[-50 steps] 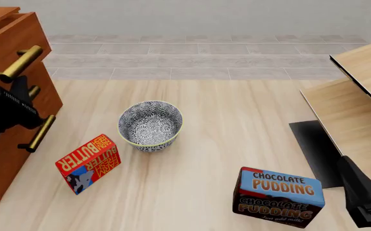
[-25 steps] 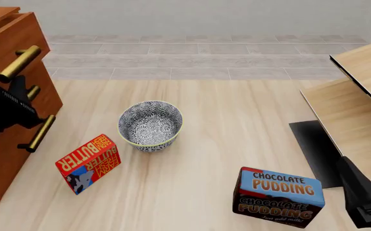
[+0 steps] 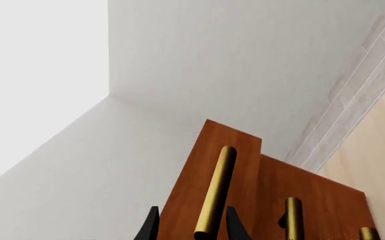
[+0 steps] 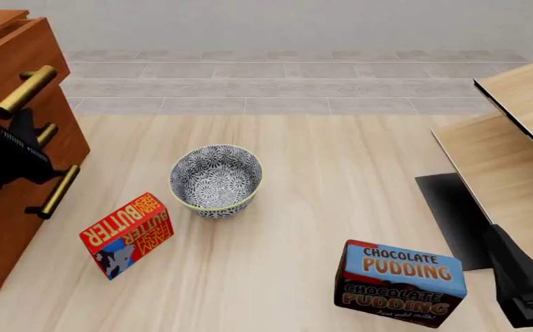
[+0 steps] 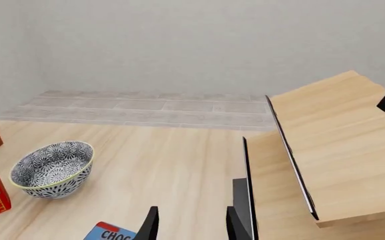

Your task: Close the top drawer of the cabinet.

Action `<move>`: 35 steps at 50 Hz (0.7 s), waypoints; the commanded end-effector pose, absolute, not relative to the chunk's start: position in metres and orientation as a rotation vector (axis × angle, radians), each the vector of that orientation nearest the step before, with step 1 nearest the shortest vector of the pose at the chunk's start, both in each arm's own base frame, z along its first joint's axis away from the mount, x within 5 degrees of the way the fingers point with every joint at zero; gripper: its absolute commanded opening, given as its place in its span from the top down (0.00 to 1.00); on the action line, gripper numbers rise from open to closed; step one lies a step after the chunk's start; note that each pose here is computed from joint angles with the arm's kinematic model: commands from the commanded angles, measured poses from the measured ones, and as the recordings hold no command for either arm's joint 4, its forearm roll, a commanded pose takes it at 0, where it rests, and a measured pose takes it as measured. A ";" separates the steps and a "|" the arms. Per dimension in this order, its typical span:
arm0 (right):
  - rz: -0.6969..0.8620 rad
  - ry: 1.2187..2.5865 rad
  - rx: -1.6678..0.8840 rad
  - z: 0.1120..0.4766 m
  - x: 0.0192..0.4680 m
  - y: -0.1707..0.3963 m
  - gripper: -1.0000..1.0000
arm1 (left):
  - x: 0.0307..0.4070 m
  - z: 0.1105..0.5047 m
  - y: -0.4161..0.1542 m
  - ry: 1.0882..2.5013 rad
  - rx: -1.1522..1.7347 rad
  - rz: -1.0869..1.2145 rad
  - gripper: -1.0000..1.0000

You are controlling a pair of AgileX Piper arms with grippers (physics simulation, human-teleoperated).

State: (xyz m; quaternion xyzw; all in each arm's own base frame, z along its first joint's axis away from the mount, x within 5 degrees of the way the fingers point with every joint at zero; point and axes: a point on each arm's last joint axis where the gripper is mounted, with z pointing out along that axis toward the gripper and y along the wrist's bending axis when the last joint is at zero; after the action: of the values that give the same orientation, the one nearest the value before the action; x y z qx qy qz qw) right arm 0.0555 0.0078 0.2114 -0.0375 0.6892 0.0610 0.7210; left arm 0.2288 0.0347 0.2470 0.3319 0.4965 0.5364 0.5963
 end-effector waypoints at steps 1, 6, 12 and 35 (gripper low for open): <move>0.135 1.522 -0.085 0.212 0.055 0.008 0.00 | 0.229 0.252 0.043 1.150 0.729 1.285 0.00; 0.134 1.522 -0.085 0.211 0.056 0.008 0.00 | 0.230 0.253 0.044 1.150 0.726 1.289 0.00; 0.135 1.522 -0.086 0.211 0.056 0.008 0.00 | 0.230 0.253 0.045 1.151 0.722 1.291 0.00; 0.139 1.523 -0.084 0.211 0.056 0.008 0.00 | 0.232 0.254 0.050 1.163 0.707 1.302 0.00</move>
State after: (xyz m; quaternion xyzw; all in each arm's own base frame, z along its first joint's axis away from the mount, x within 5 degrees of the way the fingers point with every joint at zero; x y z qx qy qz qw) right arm 0.0556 0.0079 0.2112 -0.0381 0.6890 0.0617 0.7211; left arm 0.2305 0.0426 0.2471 0.3226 0.5033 0.5440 0.5888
